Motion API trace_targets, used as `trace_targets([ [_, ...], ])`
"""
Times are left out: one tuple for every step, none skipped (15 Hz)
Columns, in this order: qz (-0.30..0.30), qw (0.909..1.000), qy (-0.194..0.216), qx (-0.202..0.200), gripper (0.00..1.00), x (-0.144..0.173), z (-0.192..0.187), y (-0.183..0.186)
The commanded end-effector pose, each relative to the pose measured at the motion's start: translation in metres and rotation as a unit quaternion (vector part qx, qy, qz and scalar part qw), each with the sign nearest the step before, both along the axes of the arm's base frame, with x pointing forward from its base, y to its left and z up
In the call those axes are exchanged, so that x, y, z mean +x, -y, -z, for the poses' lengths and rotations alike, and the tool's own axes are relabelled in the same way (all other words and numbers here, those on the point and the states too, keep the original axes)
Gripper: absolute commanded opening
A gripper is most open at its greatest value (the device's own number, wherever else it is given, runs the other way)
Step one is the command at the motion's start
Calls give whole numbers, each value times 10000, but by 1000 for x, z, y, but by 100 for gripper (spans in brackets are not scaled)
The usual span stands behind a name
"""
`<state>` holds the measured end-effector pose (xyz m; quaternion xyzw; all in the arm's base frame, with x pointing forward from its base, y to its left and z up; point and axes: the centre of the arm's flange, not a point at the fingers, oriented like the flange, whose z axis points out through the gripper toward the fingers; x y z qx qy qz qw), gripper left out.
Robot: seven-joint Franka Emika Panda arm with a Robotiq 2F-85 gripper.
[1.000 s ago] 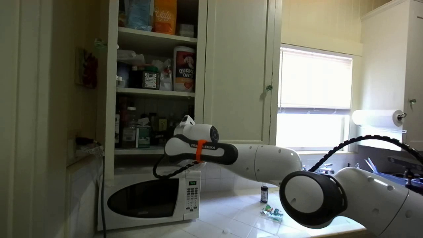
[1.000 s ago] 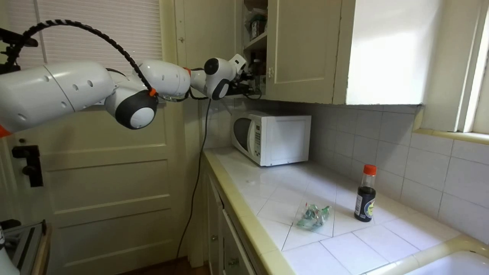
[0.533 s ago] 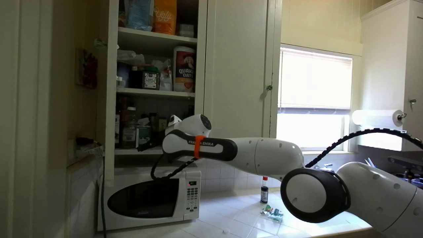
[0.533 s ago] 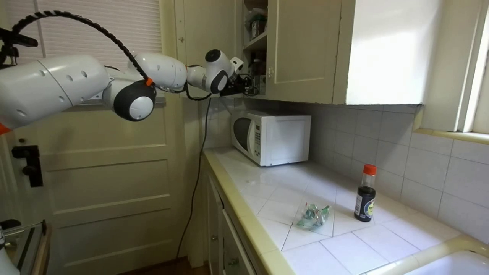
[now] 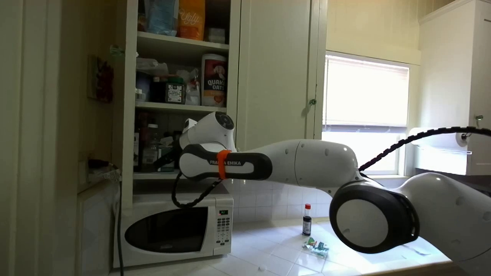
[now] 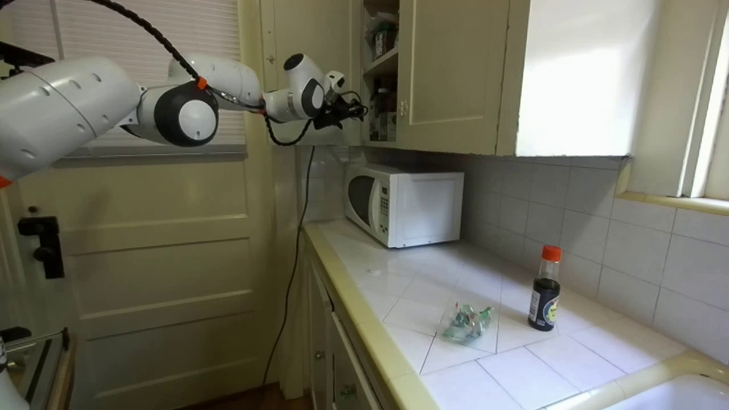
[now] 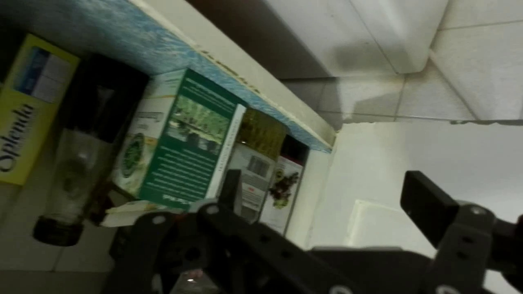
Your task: Close the top right cabinet door
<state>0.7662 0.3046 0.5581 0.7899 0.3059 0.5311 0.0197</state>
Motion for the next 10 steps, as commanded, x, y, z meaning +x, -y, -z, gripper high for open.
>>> trace_targets([
  [891, 9953, -292, -254, 100, -73, 9, 19],
  [1111, 9927, -341, -322, 100, -73, 7, 21],
  [1363, 9892, -405, -348, 100, -74, 7, 24],
  [1592, 9854, -491, -359, 100, -75, 7, 28],
  [1811, 9810, -597, -354, 100, -77, 8, 31],
  [2035, 9760, -694, -339, 100, -79, 8, 34],
  [2273, 9701, -783, -331, 100, -83, 7, 38],
  [1890, 9804, -476, -293, 100, -16, -9, 23],
  [2051, 9768, -550, -290, 100, -20, -9, 25],
  [2129, 9748, -599, -286, 100, -23, -10, 26],
])
